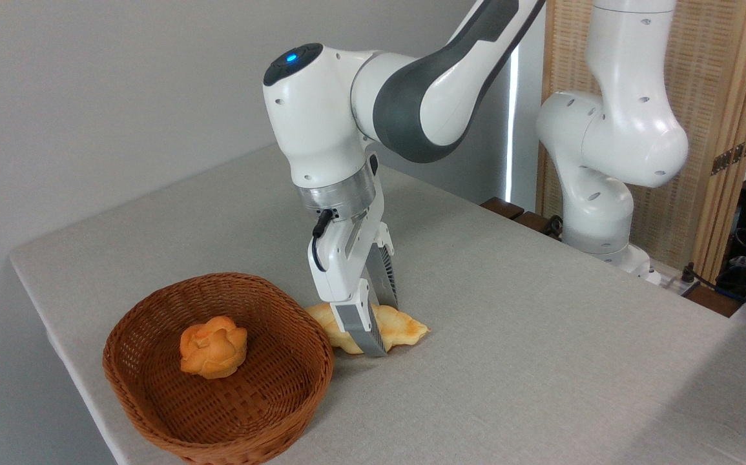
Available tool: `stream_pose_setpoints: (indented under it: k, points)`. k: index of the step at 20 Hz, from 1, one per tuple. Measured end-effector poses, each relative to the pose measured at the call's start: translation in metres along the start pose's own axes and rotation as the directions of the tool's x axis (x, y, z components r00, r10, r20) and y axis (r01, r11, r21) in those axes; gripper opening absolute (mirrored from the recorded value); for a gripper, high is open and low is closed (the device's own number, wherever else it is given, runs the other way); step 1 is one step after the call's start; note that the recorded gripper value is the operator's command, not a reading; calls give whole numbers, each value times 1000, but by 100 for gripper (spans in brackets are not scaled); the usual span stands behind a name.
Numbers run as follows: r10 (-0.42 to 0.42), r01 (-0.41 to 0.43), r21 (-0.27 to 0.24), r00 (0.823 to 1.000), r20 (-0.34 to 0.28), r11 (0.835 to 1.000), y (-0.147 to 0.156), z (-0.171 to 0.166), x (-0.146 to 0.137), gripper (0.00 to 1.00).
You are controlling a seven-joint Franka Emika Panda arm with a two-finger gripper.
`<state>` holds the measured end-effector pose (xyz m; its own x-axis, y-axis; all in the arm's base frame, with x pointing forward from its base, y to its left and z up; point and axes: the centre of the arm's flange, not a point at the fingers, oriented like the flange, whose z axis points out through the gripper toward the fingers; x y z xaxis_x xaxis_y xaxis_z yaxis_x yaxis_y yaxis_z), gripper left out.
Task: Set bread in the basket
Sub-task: 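Close the gripper on the middle of the golden bread roll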
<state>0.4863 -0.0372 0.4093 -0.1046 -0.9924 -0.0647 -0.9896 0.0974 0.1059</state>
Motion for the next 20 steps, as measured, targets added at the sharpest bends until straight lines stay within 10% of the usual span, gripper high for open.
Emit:
stream_pose_setpoints:
  k: [9, 20]
  points:
    - [-30, 32, 24, 998, -63, 999, -5, 1, 4, 98]
    - [-50, 53, 29, 994, -101, 998, -6, 1, 6, 68]
